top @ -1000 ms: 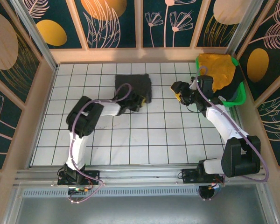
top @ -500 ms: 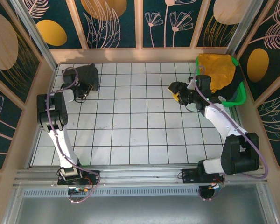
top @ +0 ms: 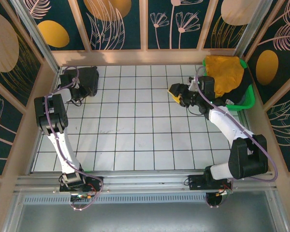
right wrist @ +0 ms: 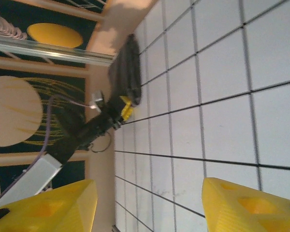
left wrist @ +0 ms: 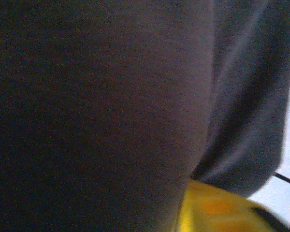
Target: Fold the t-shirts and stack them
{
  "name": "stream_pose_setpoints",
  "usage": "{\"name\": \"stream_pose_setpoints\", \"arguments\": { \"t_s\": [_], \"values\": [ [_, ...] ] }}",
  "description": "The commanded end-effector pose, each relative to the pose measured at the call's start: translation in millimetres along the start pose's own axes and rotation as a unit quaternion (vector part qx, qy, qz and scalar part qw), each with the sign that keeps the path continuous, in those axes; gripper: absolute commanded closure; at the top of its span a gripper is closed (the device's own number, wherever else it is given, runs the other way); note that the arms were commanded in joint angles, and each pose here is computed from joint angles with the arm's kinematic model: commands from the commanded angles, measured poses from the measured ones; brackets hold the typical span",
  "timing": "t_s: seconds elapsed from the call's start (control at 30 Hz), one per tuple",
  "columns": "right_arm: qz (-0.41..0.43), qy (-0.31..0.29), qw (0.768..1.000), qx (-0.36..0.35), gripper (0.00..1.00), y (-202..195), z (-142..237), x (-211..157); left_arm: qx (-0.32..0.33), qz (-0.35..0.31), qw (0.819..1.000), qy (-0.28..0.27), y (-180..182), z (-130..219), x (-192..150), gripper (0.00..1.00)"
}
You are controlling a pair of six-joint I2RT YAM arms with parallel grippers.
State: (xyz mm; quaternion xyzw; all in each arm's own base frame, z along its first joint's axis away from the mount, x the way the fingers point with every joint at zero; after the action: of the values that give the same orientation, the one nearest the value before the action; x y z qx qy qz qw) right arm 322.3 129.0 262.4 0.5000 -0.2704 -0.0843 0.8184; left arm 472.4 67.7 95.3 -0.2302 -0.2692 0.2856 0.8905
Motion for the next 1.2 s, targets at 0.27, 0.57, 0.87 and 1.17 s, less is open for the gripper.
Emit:
{"name": "stream_pose_setpoints", "arguments": {
  "t_s": [0.27,0.57,0.87,1.17],
  "values": [
    [0.068,-0.116,0.991,0.022,0.01,43,30,50,-0.081,0.092,0.986,-0.111,-83,128,-22,0.01],
    [0.123,-0.334,0.885,-0.300,0.01,15,103,82,0.030,0.147,0.905,-0.398,-74,238,-100,0.01],
    [0.265,-0.366,0.782,-0.430,0.01,-118,85,21,0.135,-0.123,0.874,-0.450,-11,189,-139,0.01],
    [0.314,-0.293,0.788,-0.442,0.01,-175,57,24,0.153,-0.161,0.891,-0.396,0,118,-101,0.01]
  ]
}}
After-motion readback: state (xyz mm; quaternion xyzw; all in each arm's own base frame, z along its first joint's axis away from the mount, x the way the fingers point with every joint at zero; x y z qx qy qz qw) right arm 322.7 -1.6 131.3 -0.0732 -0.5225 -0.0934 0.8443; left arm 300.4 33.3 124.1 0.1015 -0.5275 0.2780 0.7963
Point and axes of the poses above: each hand's point on the last joint's axis, 136 mm out from that joint toward the fingers, its own z axis back along the fingers, its own y axis along the line the jaws close on, x = y × z, the point moved 9 cm from there along z, back along the fingers, and after that the axes turned 5 degrees about z, right-handed, at the moved point
